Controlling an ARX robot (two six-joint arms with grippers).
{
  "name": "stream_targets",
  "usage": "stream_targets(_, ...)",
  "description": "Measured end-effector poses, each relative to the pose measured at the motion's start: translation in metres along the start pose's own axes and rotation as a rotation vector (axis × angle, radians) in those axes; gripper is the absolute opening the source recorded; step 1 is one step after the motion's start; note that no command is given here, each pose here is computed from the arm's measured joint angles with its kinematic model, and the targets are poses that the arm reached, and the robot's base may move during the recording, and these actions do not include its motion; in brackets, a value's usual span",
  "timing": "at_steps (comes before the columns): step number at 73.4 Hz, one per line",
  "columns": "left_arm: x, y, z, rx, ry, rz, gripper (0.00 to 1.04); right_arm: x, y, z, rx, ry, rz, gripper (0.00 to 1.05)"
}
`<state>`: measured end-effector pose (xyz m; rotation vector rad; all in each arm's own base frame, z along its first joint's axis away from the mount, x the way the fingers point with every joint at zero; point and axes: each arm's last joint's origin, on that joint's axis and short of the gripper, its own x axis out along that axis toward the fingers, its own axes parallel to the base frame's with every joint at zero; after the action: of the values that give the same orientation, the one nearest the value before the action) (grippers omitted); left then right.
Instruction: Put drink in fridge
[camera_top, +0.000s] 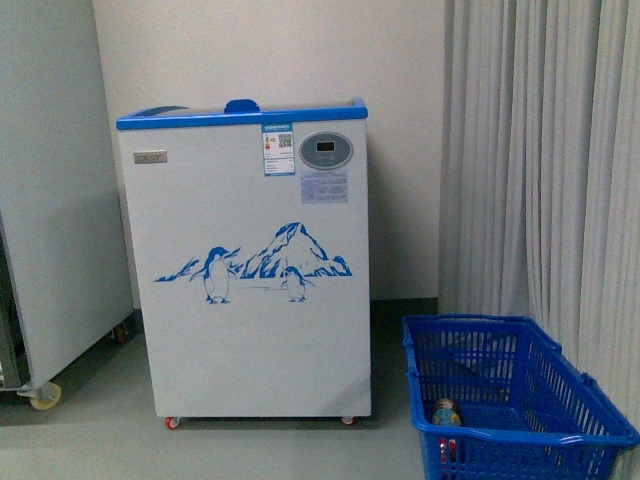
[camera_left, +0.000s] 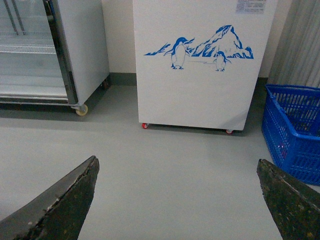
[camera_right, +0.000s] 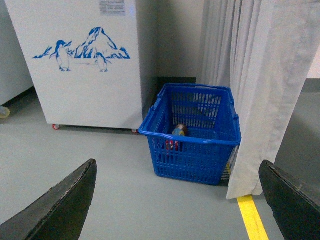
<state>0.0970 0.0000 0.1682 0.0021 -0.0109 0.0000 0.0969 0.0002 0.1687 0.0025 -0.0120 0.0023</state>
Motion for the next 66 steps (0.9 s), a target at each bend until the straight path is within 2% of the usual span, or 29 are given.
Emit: stream_targets(66,0.0000,0.0000,0.0000,0.000,0.000,0.000,0.97,0.0000,0.0000,0.0000,0.000,0.000,0.000,0.97)
